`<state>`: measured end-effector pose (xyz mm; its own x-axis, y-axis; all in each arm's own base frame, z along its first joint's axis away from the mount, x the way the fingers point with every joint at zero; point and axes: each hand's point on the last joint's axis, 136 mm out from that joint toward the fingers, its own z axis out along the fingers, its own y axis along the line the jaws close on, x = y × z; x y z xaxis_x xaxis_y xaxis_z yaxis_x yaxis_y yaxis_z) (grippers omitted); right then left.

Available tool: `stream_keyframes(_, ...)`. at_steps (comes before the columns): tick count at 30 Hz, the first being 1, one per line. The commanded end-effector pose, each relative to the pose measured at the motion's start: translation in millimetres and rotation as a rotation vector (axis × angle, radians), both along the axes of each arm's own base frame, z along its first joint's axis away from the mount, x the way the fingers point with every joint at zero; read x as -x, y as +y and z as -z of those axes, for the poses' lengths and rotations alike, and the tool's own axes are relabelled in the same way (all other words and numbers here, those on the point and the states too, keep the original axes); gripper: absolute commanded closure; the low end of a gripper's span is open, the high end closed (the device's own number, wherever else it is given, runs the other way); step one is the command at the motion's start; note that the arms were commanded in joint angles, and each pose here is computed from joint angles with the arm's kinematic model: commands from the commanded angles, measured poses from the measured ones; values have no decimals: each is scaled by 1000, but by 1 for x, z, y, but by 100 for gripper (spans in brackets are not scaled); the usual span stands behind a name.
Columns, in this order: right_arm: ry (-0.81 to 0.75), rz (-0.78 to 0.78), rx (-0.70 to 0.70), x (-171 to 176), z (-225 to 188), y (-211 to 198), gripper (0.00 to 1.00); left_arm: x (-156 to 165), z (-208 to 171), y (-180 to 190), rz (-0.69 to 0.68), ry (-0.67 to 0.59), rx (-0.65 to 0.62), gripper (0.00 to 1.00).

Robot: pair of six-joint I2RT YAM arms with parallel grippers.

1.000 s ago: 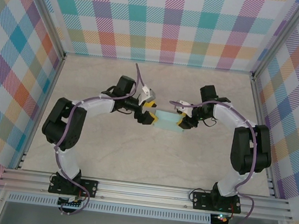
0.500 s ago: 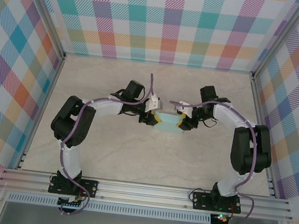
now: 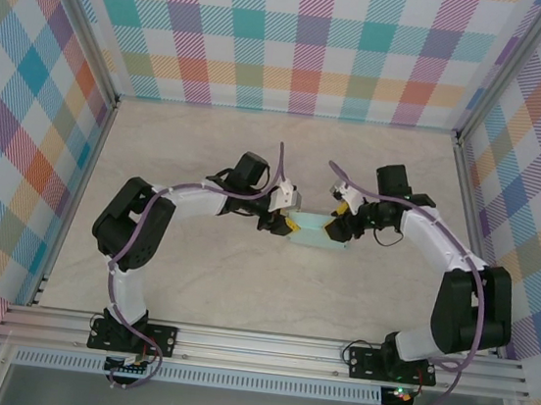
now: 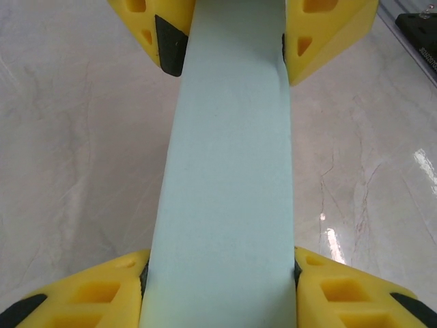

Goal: Fold the paper box

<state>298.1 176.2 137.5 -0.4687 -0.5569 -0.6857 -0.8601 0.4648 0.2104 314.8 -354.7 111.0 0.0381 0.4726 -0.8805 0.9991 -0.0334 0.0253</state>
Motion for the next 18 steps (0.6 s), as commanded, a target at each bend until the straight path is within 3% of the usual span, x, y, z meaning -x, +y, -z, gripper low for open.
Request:
stream_keyframes(1, 4, 178, -113, -9, -40, -9, 41, 4, 27, 13, -51, 35, -107, 61)
stream_keyframes(5, -30, 223, -152, -13, -44, -20, 39, 3, 27, 13, -55, 39, -114, 60)
stream_keyframes(9, -101, -12, -159, 23, -41, -6, 39, 3, 26, 12, -61, 55, -115, 60)
stream_keyframes(11, -115, -1, -212, 24, -51, -2, 37, 1, 26, 14, -74, 48, -121, 60)
stream_keyframes(14, 15, 106, -298, 11, -65, 6, 40, -2, 25, 14, -92, 37, -125, 60)
stream_keyframes(18, 376, 295, -443, -5, -74, 16, 60, -4, 25, 13, -92, 46, -128, 59)
